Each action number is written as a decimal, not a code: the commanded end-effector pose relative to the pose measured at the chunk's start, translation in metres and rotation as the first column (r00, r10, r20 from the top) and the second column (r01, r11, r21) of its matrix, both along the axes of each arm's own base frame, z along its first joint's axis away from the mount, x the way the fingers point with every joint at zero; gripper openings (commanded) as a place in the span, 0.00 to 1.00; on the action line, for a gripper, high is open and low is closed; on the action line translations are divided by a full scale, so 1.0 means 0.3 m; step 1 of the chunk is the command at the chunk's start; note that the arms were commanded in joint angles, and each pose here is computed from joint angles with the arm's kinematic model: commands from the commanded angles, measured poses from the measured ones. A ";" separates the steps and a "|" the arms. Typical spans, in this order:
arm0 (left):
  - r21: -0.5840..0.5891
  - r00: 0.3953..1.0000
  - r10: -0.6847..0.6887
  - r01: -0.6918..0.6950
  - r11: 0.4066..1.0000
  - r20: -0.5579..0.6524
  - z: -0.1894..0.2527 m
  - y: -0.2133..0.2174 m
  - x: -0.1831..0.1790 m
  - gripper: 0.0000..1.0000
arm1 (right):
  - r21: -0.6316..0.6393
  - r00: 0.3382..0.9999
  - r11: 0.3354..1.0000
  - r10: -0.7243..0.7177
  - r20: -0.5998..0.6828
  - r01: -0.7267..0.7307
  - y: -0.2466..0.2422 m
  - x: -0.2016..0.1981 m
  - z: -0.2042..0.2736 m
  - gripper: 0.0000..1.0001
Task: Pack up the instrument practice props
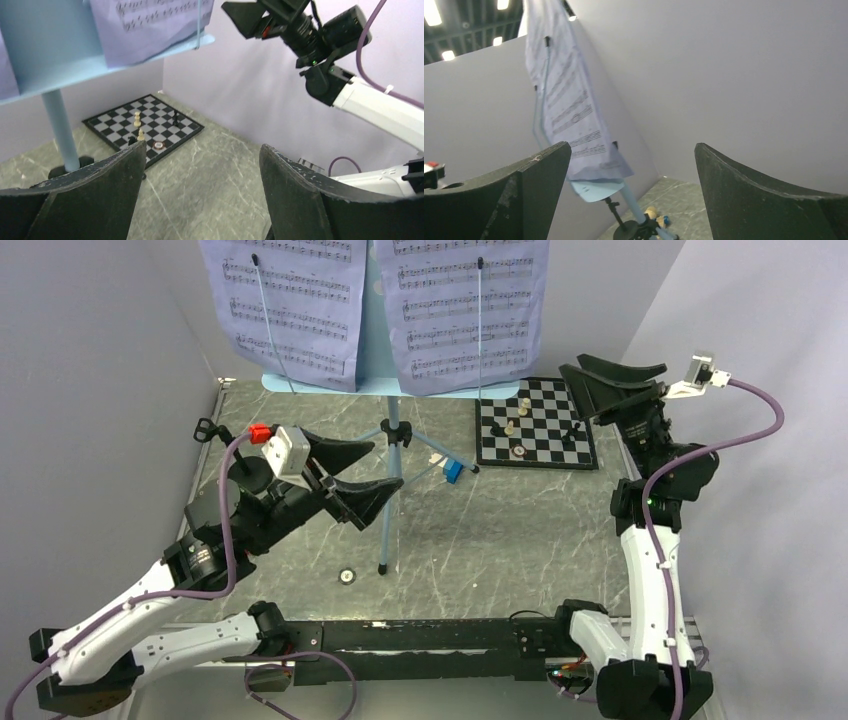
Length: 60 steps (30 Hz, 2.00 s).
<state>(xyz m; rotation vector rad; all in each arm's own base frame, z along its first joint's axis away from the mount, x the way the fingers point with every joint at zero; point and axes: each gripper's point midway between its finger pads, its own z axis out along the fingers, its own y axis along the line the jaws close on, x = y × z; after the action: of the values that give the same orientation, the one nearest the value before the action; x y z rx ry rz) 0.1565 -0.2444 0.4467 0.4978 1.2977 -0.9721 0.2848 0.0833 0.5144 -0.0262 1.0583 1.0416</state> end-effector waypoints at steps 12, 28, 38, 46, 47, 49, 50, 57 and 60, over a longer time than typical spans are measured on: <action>-0.227 0.968 -0.068 0.124 0.966 0.242 0.360 -0.059 -0.043 0.99 | -0.112 0.986 0.983 0.152 0.065 -0.144 0.134 -0.037 0.039 0.94; -0.227 0.951 -0.113 0.183 0.957 0.289 0.502 -0.174 -0.013 0.98 | -0.145 0.980 0.972 0.195 0.044 -0.187 0.172 0.000 0.041 0.78; -0.163 0.971 -0.169 0.197 0.967 0.168 0.525 -0.259 0.050 0.94 | -0.169 0.975 0.964 0.216 0.050 -0.205 0.202 -0.015 0.041 0.62; -0.179 0.970 -0.185 0.212 0.961 0.157 0.536 -0.286 0.093 0.93 | -0.168 0.967 0.958 0.247 0.063 -0.234 0.230 -0.054 0.039 0.43; -0.182 0.970 -0.184 0.212 0.960 0.162 0.539 -0.291 0.099 0.93 | -0.168 0.967 0.958 0.248 0.064 -0.234 0.230 -0.057 0.041 0.41; -0.196 0.968 -0.174 0.209 0.958 0.181 0.548 -0.295 0.108 0.92 | -0.168 0.966 0.957 0.249 0.067 -0.235 0.230 -0.063 0.045 0.38; -0.206 0.967 -0.168 0.208 0.956 0.194 0.552 -0.297 0.112 0.92 | -0.170 0.966 0.957 0.248 0.069 -0.234 0.230 -0.065 0.047 0.36; -0.223 0.963 -0.158 0.207 0.953 0.218 0.580 -0.329 0.138 0.90 | -0.175 0.966 0.956 0.250 0.063 -0.236 0.234 -0.071 0.046 0.22; -0.219 0.964 -0.153 0.200 0.955 0.217 0.585 -0.349 0.156 0.88 | -0.172 0.966 0.956 0.251 0.059 -0.238 0.234 -0.069 0.044 0.12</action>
<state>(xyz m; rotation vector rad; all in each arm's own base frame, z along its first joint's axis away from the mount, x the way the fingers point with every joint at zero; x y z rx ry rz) 0.2063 -0.3522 0.5955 0.5341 1.0330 -1.1637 0.2791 0.1503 0.5149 -0.2818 1.1228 1.1718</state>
